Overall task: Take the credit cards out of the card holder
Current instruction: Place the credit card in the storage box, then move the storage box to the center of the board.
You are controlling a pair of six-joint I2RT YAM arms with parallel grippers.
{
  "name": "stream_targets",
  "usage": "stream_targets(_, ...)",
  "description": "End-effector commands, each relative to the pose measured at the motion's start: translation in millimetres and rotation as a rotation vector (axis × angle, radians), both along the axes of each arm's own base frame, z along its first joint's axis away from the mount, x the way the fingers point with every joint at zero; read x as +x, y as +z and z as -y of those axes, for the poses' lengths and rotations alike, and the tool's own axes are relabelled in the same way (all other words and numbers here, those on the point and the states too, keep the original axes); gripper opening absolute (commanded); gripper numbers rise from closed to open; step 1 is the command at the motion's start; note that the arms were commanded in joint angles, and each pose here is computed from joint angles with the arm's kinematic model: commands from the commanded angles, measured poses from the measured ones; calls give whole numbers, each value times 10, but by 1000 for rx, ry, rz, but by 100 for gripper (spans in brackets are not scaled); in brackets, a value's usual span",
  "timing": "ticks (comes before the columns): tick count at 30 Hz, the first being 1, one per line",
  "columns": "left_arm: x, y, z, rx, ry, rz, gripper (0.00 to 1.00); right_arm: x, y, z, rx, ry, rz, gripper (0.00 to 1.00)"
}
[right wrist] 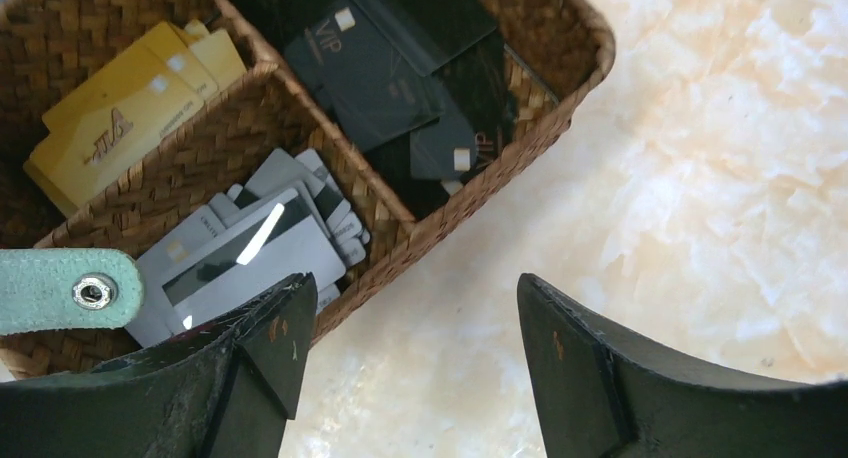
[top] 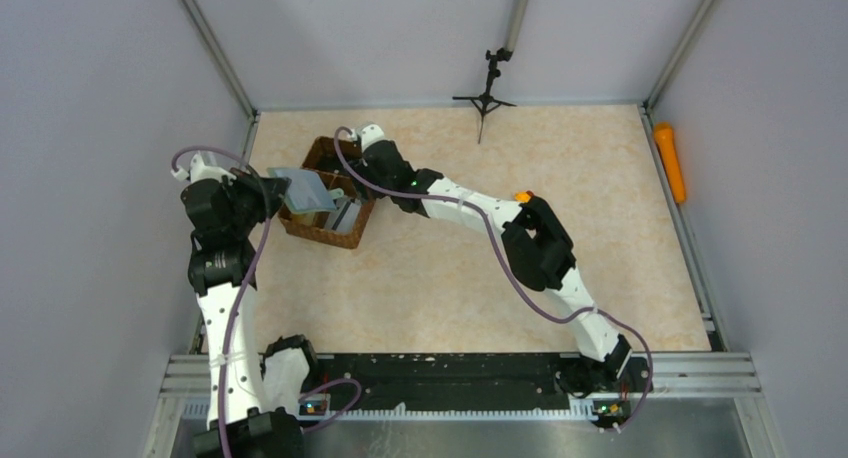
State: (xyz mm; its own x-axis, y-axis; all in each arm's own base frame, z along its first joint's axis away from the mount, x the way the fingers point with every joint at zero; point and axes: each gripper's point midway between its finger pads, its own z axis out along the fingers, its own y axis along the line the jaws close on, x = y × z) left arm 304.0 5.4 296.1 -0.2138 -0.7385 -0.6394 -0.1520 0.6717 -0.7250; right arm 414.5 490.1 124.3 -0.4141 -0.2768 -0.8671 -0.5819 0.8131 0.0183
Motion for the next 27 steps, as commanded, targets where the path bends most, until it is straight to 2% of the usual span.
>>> stream_targets(1,-60,347,81,23,-43,102,0,-160,32,-127,15,-12,-66,75)
stream_targets(5,-112,375,126,22,-61,109,0,-177,-149,-86,-16,-46,-122,70)
stream_targets(14,-196,391,185,29,-86,104,0,34,-70,245,65,-175,-202,24)
stream_targets(18,-224,382,201,32,-93,102,0,74,-59,532,71,-219,-198,17)
stream_targets(21,-225,346,222,22,-103,96,0,107,-43,764,71,-254,-195,22)
stream_targets(24,-215,324,254,3,-120,98,0,104,-30,870,75,-261,-207,48)
stream_targets(27,-215,335,287,-3,-140,111,0,84,-42,888,55,-261,-216,54)
